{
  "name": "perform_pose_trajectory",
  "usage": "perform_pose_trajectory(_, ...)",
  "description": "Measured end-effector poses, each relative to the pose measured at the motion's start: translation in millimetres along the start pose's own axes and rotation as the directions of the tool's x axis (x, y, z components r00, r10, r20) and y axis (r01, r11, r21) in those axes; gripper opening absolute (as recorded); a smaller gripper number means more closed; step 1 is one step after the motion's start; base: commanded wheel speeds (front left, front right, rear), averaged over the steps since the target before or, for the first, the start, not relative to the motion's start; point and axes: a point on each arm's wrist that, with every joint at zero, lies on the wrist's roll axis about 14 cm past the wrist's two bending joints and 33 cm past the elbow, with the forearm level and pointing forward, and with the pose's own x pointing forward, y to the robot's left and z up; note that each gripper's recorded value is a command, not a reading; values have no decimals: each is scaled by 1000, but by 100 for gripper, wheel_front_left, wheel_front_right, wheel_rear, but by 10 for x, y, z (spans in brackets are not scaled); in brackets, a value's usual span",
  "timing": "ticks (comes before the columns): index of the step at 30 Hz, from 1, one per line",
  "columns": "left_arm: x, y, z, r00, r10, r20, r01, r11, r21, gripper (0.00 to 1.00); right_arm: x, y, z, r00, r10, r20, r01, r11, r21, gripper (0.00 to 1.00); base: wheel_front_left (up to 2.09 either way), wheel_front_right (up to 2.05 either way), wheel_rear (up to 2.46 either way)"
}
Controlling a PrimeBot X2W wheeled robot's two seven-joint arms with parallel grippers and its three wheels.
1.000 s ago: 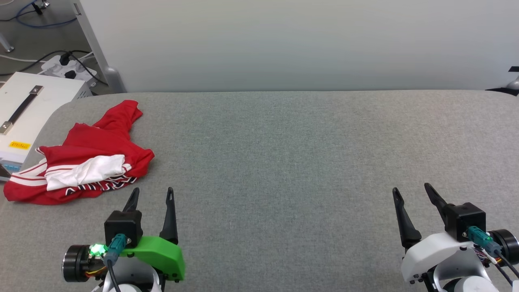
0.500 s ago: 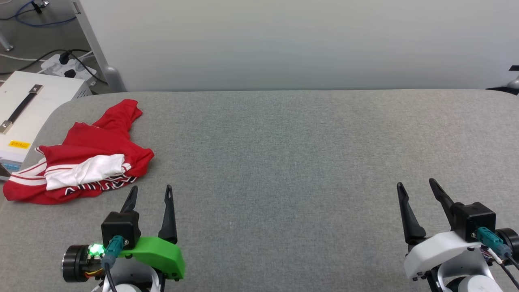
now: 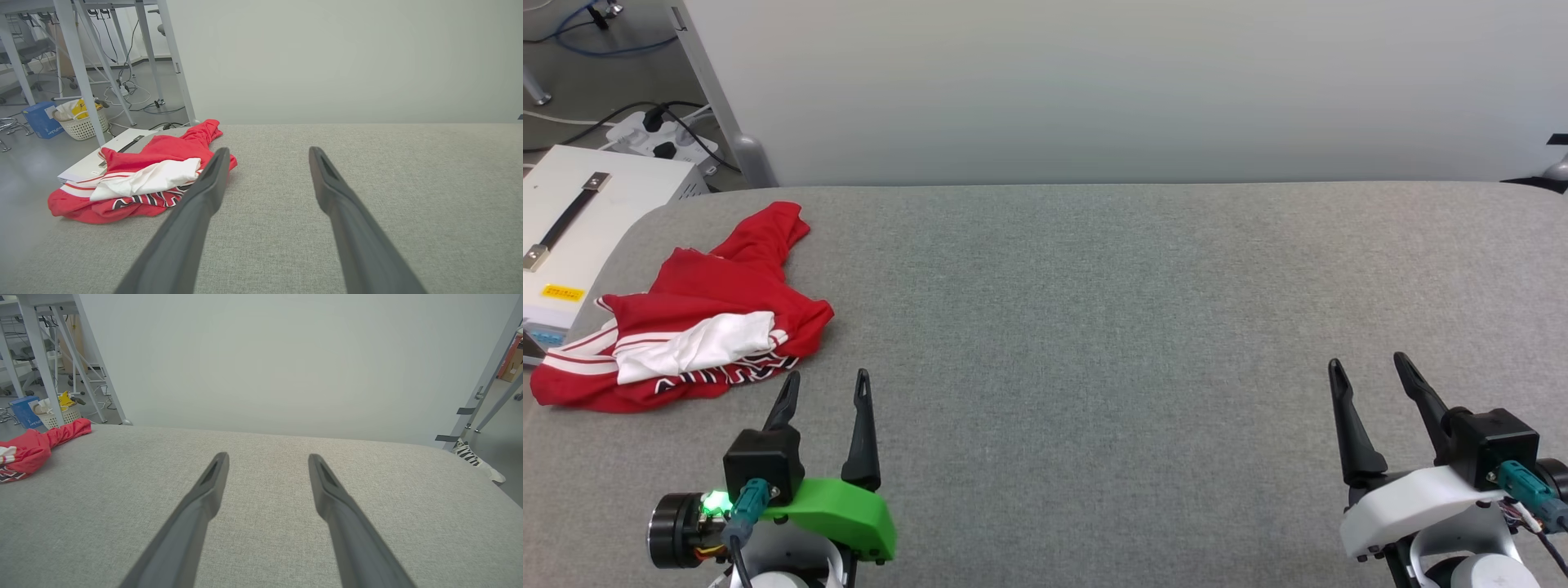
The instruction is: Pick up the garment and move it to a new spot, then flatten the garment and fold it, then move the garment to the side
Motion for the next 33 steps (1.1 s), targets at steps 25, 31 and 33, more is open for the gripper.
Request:
perform_pose_trajectory(25,-16,-24,27,999,-4,37,6,999,-44,100,-39,-4,133,997,-4,72,2,1000,21,100,0,0,0)
perform_pose_trajectory(31,-17,-32,32,999,-5,47,8,999,-53,100,-40,-2,145,997,-4,82,1,1000,29,100,0,0,0)
perform_pose_trajectory(33,-18,-32,26,999,-5,46,7,998,-58,100,-42,-1,154,996,-4,89,1,1000,30,100,0,0,0)
